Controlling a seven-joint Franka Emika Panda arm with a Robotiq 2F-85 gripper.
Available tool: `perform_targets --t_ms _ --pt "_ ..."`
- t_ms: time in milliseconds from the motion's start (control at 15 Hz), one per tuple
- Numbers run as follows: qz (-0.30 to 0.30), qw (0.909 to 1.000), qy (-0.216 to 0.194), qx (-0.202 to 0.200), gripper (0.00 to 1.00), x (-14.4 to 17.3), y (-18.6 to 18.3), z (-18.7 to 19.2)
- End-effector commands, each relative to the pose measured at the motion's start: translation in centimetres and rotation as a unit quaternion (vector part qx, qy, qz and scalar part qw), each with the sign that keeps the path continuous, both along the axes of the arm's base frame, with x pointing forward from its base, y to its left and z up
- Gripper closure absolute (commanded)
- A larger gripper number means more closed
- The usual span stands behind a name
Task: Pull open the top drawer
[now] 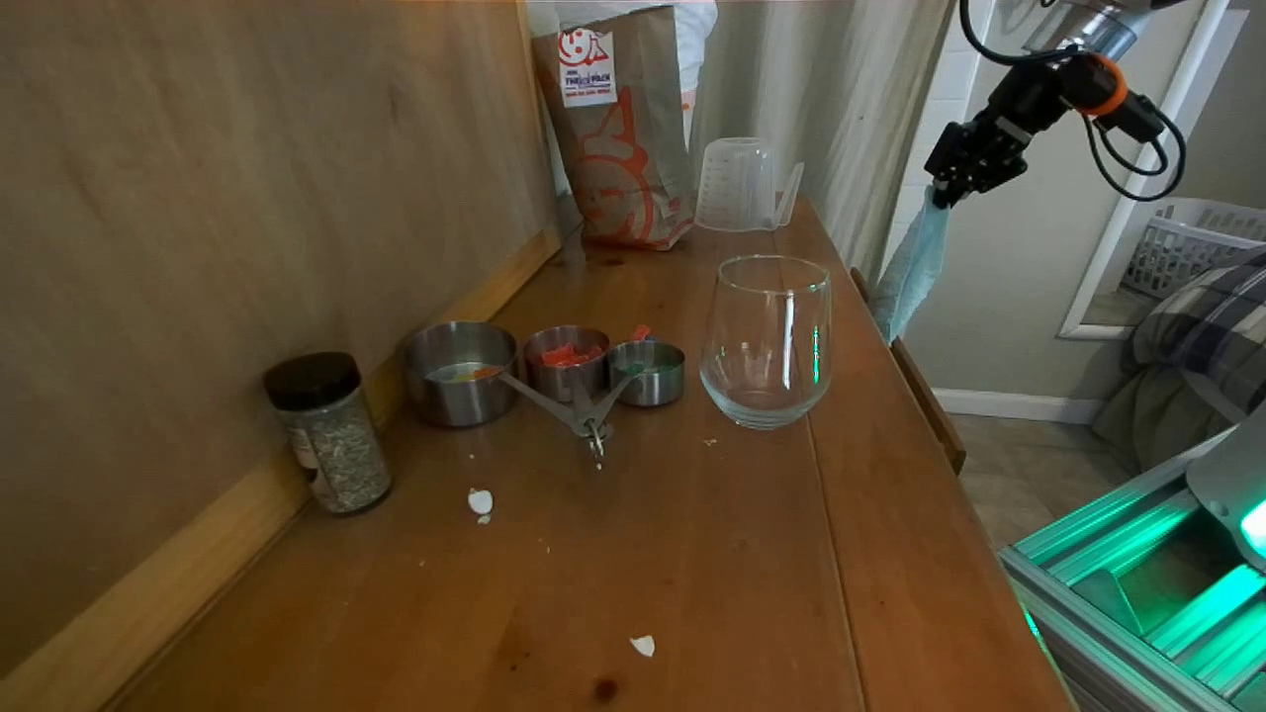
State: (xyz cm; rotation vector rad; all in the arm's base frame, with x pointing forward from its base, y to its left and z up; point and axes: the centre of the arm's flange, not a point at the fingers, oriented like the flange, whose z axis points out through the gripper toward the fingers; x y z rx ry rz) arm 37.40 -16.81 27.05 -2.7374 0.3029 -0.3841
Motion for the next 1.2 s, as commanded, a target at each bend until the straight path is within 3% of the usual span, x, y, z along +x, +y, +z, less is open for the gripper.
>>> perform_targets --t_ms 0,1133 --pt "0.026 0.9996 0.012 -0.008 0.96 0.2 -0.9 -1.5" --pt "0.044 0.9935 0.075 -0.073 0.96 1.5 -6.0 -9.7"
